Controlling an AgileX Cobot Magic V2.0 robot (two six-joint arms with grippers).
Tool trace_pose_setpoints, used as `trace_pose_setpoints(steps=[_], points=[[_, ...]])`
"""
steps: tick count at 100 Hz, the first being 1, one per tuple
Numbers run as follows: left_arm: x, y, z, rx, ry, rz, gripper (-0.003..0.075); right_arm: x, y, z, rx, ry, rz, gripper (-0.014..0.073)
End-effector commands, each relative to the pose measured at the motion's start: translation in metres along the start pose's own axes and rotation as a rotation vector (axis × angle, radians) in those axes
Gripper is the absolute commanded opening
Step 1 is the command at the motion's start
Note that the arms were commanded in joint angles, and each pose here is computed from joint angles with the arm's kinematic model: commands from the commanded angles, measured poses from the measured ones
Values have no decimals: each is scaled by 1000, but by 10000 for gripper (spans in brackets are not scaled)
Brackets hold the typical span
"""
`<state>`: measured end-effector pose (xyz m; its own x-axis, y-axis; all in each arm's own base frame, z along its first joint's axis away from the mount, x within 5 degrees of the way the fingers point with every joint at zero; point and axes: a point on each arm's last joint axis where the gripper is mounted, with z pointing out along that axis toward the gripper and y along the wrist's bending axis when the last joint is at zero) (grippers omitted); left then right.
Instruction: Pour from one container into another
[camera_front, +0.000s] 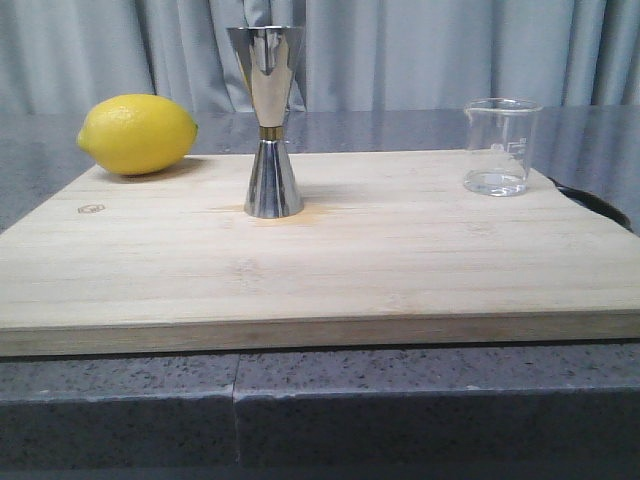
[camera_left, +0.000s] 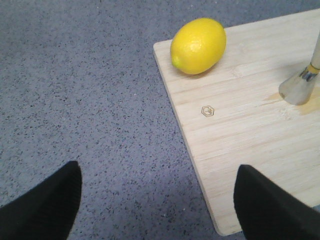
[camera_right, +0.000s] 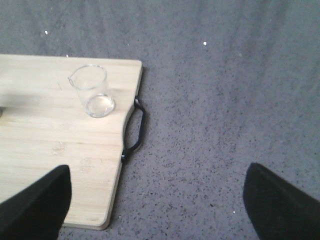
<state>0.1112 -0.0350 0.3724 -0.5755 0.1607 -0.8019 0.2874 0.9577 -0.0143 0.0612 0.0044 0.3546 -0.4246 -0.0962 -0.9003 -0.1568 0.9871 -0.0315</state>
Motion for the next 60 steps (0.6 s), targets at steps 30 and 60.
trace_pose_setpoints(steps=[30, 60], points=[[-13, -2, 1, 24, -159, -26, 225, -11, -2, -11, 2, -141, -25, 272], [-13, -2, 1, 23, -162, -25, -19, -11, -2, -11, 2, -141, -25, -59]])
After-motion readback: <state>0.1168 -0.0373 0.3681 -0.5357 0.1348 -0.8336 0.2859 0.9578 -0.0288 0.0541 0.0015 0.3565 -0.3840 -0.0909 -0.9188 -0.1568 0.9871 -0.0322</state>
